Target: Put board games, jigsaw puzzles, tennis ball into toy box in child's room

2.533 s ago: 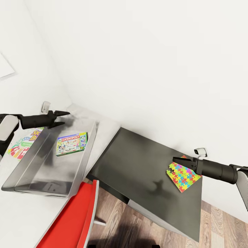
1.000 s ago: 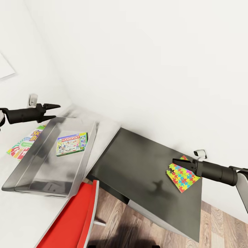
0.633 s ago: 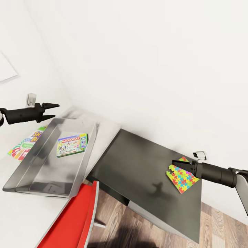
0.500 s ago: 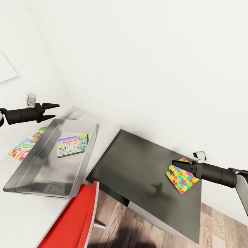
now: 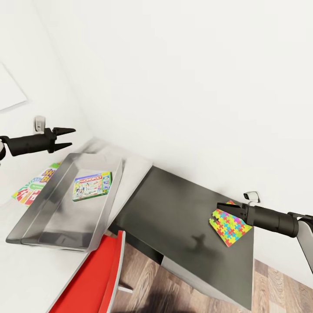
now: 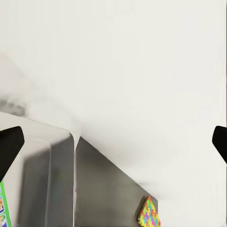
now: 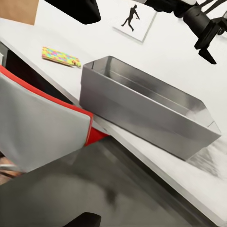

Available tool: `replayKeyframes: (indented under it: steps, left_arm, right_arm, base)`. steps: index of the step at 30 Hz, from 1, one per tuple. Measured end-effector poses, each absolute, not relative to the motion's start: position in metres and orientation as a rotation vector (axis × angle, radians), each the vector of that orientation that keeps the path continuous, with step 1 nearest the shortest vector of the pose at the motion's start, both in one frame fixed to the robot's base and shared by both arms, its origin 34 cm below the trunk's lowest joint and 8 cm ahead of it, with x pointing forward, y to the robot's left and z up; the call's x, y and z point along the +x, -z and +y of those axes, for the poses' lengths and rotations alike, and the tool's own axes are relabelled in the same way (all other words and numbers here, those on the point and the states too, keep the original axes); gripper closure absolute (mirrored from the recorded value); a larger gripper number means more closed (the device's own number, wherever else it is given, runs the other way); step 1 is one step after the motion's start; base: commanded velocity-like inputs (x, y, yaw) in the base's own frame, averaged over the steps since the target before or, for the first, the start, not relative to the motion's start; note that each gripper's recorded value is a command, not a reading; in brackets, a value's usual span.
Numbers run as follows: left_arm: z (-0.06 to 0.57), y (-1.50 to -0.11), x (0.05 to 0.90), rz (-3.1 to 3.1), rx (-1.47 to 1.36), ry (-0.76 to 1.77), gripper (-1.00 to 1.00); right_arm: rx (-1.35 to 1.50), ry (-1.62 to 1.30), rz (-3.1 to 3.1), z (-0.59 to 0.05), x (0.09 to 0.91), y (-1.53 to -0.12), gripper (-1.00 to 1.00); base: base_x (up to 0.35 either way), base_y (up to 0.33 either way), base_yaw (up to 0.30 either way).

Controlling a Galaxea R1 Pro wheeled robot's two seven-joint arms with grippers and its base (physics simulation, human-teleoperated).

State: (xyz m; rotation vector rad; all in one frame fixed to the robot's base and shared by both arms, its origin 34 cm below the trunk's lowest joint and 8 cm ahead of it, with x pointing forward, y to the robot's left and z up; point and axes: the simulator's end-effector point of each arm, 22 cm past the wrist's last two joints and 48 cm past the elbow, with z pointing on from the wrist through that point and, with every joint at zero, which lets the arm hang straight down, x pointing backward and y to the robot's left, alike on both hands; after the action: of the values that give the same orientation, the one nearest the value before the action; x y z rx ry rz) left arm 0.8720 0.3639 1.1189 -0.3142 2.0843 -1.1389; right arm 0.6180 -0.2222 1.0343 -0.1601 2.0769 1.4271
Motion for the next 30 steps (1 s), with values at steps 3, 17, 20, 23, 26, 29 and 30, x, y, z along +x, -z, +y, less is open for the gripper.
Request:
replayKeyframes:
  steps: [3,17,20,23,26,29,30]
  left_arm:
    - [0.362,-1.126,0.871,2.072,-0.306,1.149,-1.0]
    - [0.348,-1.141,0.868,2.057,-0.274,1.174,-1.0]
    - [0.343,-1.143,0.867,2.056,-0.266,1.183,-1.0]
    - [0.339,-1.145,0.865,2.053,-0.26,1.192,-1.0]
    - [0.335,-1.145,0.864,2.054,-0.255,1.199,-1.0]
    - [0.331,-1.146,0.862,2.054,-0.251,1.206,-1.0]
    - [0.329,-1.146,0.862,2.054,-0.249,1.21,-1.0]
  right_arm:
    - [-0.163,-1.424,2.074,-0.222,0.618,-1.037,-1.0]
    - [-0.178,-1.414,2.057,-0.223,0.617,-1.048,-1.0]
    - [-0.181,-1.412,2.053,-0.223,0.617,-1.05,-1.0]
    - [-0.184,-1.41,2.049,-0.223,0.617,-1.053,-1.0]
    - [-0.187,-1.408,2.045,-0.223,0.616,-1.055,-1.0]
    - [-0.19,-1.406,2.041,-0.223,0.616,-1.058,-1.0]
    - [-0.191,-1.406,2.04,-0.223,0.616,-1.058,-1.0]
  base:
    - [0.0,0.0,-0.036]
    - [0.0,0.0,-0.072]
    - [0.0,0.0,-0.122]
    - [0.0,0.0,-0.136]
    - [0.0,0.0,-0.146]
    - [0.0,0.0,-0.154]
    - [0.0,0.0,-0.157]
